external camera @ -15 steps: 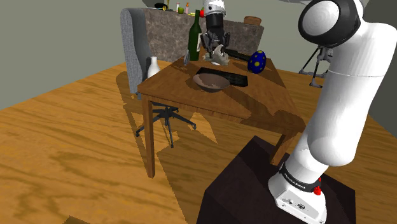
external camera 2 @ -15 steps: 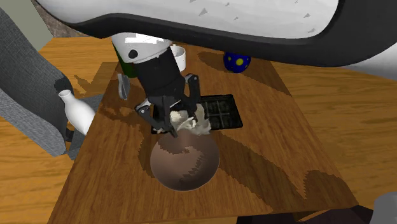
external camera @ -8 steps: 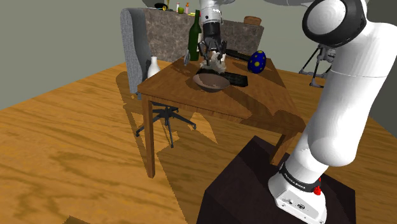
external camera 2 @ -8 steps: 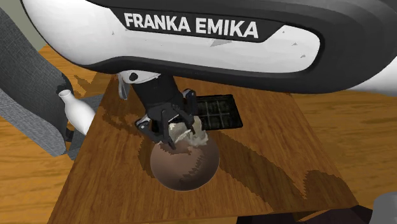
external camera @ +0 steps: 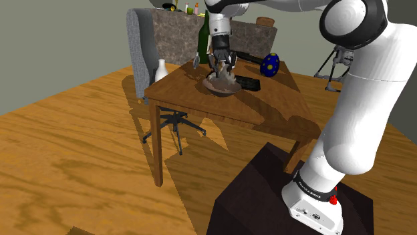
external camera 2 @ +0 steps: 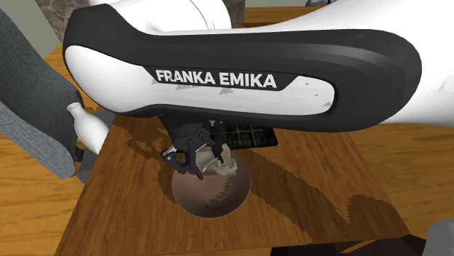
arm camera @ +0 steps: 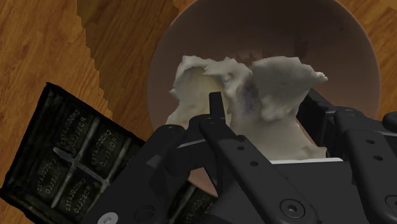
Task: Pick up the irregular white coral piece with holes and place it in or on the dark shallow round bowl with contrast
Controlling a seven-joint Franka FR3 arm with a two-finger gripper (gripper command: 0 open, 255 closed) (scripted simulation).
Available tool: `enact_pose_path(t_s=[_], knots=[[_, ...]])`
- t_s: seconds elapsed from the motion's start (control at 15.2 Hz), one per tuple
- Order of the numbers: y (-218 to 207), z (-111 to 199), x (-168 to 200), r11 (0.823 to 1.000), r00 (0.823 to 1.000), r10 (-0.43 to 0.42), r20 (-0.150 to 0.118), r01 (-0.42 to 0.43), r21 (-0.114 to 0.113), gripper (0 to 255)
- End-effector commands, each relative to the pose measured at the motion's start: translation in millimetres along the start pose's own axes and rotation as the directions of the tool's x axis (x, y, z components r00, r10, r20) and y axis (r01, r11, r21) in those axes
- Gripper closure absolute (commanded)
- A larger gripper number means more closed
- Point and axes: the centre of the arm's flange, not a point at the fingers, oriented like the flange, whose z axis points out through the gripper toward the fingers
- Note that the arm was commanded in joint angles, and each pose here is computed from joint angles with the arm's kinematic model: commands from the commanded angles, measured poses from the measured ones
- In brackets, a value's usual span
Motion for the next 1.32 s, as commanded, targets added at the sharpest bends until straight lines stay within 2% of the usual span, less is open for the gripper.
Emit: enact_pose_path(t_s=[0.0, 0.33, 0.4, 0.73, 0.99, 1.25], knots=[[-0.3, 3.0, 0.5, 1.000, 1.000, 0.000, -0.001, 0.000, 0.000, 255], [-0.3, 3.0, 0.5, 1.000, 1.000, 0.000, -0.001, 0.000, 0.000, 255], [-0.3, 3.0, 0.5, 1.000, 1.000, 0.000, -0.001, 0.000, 0.000, 0], [-0.3, 3.0, 0.5, 1.000, 1.000, 0.000, -0.001, 0.000, 0.000, 0], [-0.3, -47.0, 0.4, 1.000, 1.000, 0.000, -0.001, 0.000, 0.000, 0], [-0.3, -47.0, 0.4, 1.000, 1.000, 0.000, -0.001, 0.000, 0.000, 0]])
